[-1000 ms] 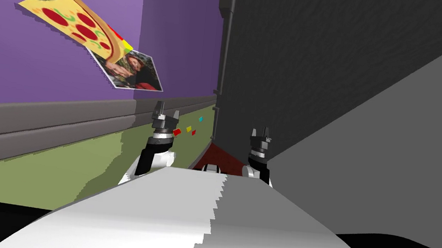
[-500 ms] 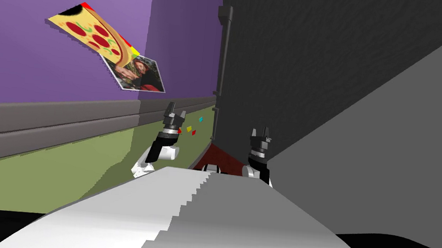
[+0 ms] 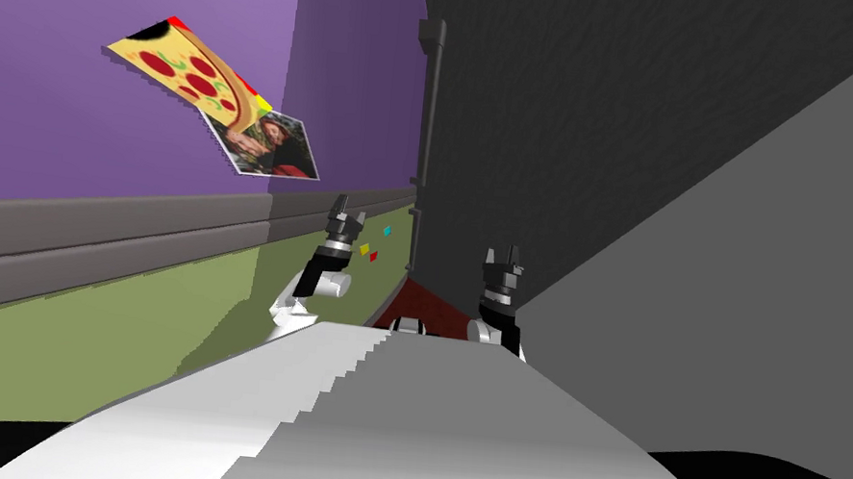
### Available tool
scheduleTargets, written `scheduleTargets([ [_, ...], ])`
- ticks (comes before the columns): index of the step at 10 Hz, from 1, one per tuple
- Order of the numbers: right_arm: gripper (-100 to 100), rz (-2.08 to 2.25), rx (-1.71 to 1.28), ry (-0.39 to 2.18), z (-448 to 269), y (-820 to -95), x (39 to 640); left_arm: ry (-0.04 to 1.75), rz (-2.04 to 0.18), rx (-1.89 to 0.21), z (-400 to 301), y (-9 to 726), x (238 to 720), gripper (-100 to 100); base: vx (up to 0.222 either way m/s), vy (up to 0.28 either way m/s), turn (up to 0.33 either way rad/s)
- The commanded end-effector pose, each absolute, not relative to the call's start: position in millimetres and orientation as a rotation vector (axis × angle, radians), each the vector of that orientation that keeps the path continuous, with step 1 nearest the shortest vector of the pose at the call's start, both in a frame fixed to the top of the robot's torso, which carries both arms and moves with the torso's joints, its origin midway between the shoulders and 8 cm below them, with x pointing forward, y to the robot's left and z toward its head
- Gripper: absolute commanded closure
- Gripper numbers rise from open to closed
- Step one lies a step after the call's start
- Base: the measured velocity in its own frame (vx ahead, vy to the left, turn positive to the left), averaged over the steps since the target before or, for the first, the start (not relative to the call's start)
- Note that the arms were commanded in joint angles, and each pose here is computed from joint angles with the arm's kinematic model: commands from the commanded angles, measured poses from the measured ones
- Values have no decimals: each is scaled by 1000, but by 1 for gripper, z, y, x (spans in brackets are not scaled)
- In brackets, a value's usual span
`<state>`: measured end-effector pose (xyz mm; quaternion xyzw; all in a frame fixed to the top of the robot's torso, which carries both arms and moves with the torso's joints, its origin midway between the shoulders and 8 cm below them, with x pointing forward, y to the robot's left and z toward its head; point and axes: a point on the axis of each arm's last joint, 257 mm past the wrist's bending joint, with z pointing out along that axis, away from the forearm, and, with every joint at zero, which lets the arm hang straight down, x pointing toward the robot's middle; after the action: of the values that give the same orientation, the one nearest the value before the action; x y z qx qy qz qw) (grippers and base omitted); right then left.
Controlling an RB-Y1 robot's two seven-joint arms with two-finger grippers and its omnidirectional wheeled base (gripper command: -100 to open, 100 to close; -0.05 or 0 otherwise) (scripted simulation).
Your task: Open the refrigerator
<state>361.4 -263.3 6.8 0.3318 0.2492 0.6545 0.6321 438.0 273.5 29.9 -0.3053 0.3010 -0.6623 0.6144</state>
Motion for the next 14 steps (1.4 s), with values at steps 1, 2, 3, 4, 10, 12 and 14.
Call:
scheduleTargets([
  [1, 0, 1498, 759, 570, 7, -263, 361, 707, -1539, -723, 32, 273, 460, -100, 3, -10, -9],
  [2, 0, 1498, 759, 570, 7, -263, 361, 734, -1540, -764, 22, 275, 475, -100, 0, 0, 0],
  [3, 0, 1498, 759, 570, 7, -263, 361, 721, -1555, -743, 32, 270, 478, -100, 4, 5, -8],
  [4, 0, 1498, 759, 570, 7, -263, 361, 748, -1554, -786, 22, 272, 492, -100, 18, 4, -12],
  [10, 0, 1498, 759, 570, 7, -263, 361, 775, -1585, -828, 28, 263, 530, -100, 3, -3, -2],
  [12, 0, 1498, 759, 570, 7, -263, 361, 761, -1602, -803, 43, 258, 533, -100, 3, 2, -11],
  [14, 0, 1498, 759, 570, 7, -263, 361, 778, -1613, -828, 45, 254, 551, -100, 17, -7, -6],
])
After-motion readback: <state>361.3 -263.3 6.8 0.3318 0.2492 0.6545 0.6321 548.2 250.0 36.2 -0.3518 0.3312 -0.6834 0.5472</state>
